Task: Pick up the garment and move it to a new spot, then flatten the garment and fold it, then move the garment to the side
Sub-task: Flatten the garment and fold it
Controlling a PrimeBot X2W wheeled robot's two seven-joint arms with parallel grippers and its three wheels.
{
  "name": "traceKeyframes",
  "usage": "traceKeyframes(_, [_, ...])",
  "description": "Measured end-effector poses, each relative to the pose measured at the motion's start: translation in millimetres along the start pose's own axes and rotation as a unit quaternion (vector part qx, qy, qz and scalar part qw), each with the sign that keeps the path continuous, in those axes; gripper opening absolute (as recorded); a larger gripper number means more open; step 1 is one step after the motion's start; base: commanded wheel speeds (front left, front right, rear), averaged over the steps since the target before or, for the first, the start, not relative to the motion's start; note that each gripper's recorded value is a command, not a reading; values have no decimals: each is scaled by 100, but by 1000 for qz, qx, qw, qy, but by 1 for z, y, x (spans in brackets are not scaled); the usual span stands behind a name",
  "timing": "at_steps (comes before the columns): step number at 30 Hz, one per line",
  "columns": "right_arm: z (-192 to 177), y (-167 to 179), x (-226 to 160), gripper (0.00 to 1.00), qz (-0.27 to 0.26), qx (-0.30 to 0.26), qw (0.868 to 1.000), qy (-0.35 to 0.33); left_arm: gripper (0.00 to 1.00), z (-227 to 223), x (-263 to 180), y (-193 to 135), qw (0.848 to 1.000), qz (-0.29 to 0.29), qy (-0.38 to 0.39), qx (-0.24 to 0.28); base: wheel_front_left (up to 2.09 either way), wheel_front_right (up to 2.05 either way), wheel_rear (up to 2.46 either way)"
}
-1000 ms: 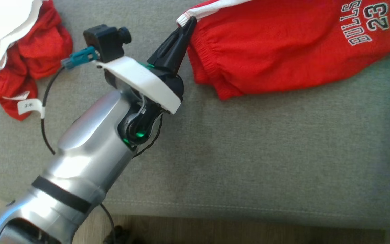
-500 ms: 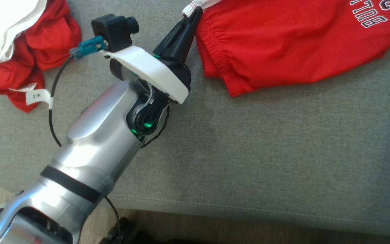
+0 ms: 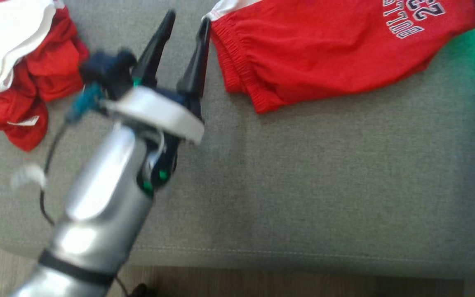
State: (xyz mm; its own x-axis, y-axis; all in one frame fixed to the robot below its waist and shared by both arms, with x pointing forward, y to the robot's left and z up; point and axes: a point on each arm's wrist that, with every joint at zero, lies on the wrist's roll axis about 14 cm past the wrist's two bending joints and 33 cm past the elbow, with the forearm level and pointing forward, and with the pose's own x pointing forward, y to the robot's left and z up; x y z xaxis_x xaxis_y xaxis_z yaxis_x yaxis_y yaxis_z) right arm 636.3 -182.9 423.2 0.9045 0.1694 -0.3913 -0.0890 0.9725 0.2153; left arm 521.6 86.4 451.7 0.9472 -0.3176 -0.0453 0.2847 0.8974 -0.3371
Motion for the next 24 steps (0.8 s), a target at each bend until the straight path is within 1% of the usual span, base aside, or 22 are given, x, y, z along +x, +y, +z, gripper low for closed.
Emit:
traceKeyframes(3, [-20, -8, -12, 100, -9, 29, 999, 21, 100, 4, -18, -7, 999, 8, -15, 35, 0, 0, 0])
traceKeyframes(7, [-26, -7, -12, 100, -11, 53, 998, 28, 100, 5, -44, -15, 997, 19, -26, 64, 0, 0, 0])
traceKeyframes(11, [-38, -3, -5, 100, -11, 58, 997, 48, 100, 3, -70, -19, 997, 37, -27, 69, 0, 0, 0])
traceKeyframes(14, [-49, -6, 1, 100, -21, 46, 996, 69, 100, 0, -87, -19, 996, 52, -23, 65, 0, 0, 0])
traceKeyframes(17, [-51, -7, 7, 100, -28, 30, 996, 80, 100, 0, -101, -16, 995, 71, -21, 62, 0, 0, 0])
traceKeyframes(18, [-51, -6, 9, 98, -29, 29, 996, 84, 100, 0, -105, -15, 995, 77, -20, 60, 0, 0, 0])
traceKeyframes(19, [-52, -4, 11, 89, -29, 29, 995, 89, 100, -1, -109, -13, 995, 83, -19, 59, 0, 0, 0])
traceKeyframes(20, [-53, -2, 12, 74, -29, 28, 995, 96, 100, 0, -112, -12, 994, 88, -18, 58, 0, 0, 0])
traceKeyframes(22, [-56, 2, 11, 66, -29, 28, 993, 115, 100, 1, -118, -11, 994, 95, -20, 59, 0, 0, 0])
traceKeyframes(23, [-58, 4, 10, 54, -28, 29, 992, 123, 100, 3, -121, -11, 993, 95, -21, 60, 0, 0, 0])
traceKeyframes(24, [-59, 6, 9, 44, -28, 28, 991, 132, 100, 4, -123, -10, 993, 97, -23, 60, 0, 0, 0])
